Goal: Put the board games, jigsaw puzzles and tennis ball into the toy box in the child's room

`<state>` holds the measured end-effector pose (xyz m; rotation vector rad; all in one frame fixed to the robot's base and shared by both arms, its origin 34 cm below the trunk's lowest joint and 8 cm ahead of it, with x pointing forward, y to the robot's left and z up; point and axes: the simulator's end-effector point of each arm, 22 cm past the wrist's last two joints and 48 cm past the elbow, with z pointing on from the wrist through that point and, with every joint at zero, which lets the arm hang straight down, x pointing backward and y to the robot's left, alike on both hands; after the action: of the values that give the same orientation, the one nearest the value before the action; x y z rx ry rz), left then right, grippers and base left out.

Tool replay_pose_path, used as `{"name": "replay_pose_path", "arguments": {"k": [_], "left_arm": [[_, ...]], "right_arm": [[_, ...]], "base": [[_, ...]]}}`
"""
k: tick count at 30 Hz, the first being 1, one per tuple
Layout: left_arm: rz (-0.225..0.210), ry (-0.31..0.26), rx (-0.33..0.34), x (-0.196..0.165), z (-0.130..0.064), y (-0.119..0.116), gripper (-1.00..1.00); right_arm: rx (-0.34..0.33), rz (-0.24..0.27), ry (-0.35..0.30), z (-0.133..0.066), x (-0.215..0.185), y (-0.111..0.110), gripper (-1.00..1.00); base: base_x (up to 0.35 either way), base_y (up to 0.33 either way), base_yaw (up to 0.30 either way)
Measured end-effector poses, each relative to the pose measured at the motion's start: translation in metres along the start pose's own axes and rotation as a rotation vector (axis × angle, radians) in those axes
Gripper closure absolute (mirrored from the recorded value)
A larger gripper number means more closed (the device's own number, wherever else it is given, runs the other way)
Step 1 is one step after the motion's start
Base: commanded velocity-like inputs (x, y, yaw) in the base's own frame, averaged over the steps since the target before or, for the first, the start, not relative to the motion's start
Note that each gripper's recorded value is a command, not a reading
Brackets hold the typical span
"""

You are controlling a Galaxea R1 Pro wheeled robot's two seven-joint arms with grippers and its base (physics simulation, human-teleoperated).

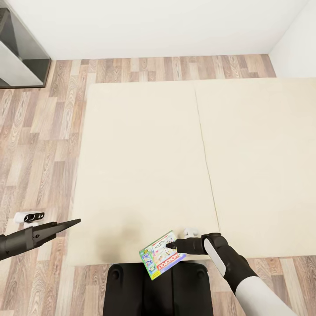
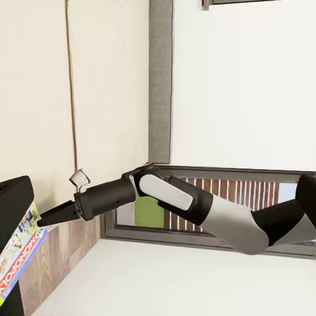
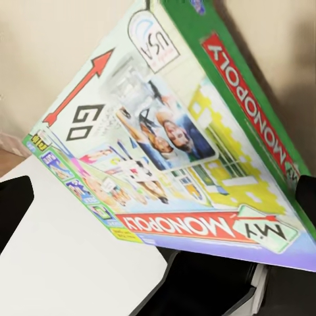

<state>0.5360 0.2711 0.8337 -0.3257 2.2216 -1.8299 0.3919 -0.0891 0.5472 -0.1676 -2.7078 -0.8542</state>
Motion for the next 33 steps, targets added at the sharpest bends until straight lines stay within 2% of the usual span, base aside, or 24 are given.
{"name": "replay_pose_path", "arguments": {"k": [33], "left_arm": [[0.0,0.0,0.0,0.0002,0.0001,0.0,-1.0]], "right_arm": [[0.001,0.0,-0.003,-0.0003,-0.001,-0.0003,-1.0]], "base": [[0.0,0.016,0.0]]}}
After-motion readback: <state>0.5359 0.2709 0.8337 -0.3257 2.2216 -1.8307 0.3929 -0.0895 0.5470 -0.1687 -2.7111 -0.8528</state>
